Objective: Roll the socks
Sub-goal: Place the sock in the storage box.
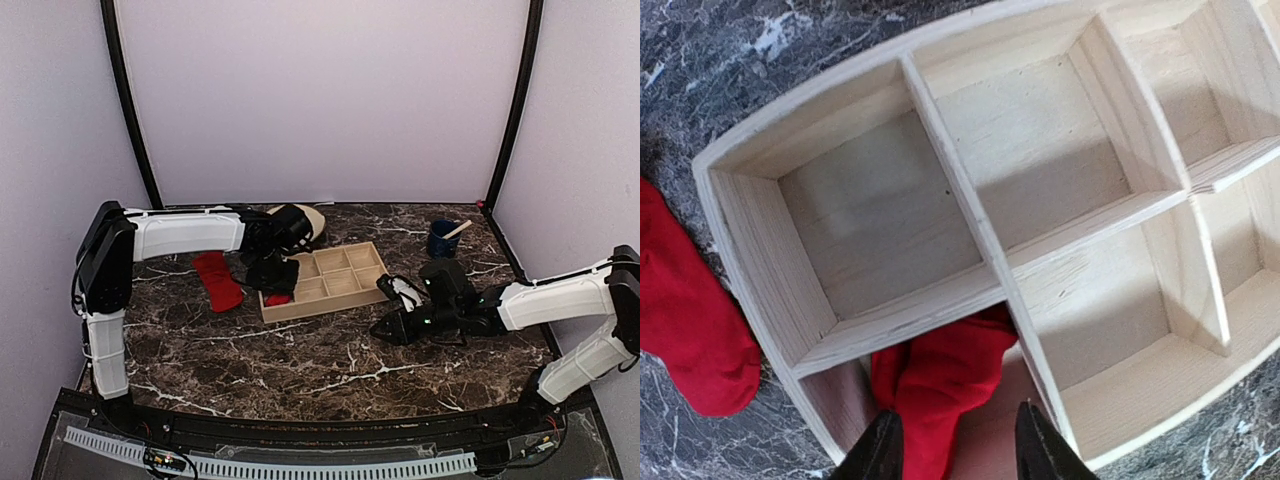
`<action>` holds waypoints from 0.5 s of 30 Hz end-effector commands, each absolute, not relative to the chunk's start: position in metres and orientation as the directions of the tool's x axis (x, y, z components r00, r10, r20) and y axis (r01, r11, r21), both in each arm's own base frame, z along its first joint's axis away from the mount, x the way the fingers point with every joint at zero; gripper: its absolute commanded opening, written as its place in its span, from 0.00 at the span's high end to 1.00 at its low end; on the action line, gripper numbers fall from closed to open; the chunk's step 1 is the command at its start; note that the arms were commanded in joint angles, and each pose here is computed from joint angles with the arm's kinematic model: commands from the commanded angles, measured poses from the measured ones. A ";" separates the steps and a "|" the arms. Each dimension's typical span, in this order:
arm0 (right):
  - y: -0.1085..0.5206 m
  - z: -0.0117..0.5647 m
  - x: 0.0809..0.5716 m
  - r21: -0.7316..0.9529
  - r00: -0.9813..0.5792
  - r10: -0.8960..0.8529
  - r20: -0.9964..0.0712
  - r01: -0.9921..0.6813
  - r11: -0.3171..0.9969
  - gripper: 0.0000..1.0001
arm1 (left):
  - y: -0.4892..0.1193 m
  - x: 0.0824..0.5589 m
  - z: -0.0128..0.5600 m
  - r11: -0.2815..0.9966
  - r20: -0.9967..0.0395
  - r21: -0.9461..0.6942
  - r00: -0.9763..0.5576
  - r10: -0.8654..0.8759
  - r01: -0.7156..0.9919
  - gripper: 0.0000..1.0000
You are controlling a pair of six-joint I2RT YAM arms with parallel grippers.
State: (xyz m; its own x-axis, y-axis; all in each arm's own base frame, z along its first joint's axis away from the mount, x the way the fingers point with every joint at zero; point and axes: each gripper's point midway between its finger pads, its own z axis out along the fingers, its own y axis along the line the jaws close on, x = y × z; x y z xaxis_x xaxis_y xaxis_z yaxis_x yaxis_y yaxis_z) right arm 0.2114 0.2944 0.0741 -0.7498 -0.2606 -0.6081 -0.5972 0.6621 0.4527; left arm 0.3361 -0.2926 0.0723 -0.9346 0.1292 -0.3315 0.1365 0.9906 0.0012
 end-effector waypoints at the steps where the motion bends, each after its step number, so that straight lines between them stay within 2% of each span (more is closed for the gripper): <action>1: 0.299 0.086 0.219 0.444 -0.738 -0.239 -0.631 -0.596 0.669 0.65 | -0.297 0.345 0.119 0.988 -0.444 -0.062 -0.890 0.101 0.143 0.59; 8: 0.299 0.089 0.224 0.428 -0.735 -0.233 -0.637 -0.589 0.686 0.65 | -0.275 0.352 0.171 0.995 -0.584 -0.061 -0.811 0.030 0.080 0.57; 12: 0.302 0.098 0.230 0.405 -0.717 -0.225 -0.660 -0.591 0.698 0.65 | -0.230 0.350 0.200 0.998 -0.714 -0.043 -0.698 -0.060 -0.041 0.50; 15: 0.304 0.104 0.234 0.375 -0.696 -0.220 -0.683 -0.593 0.712 0.65 | -0.194 0.347 0.212 0.986 -0.771 -0.102 -0.615 -0.162 -0.133 0.45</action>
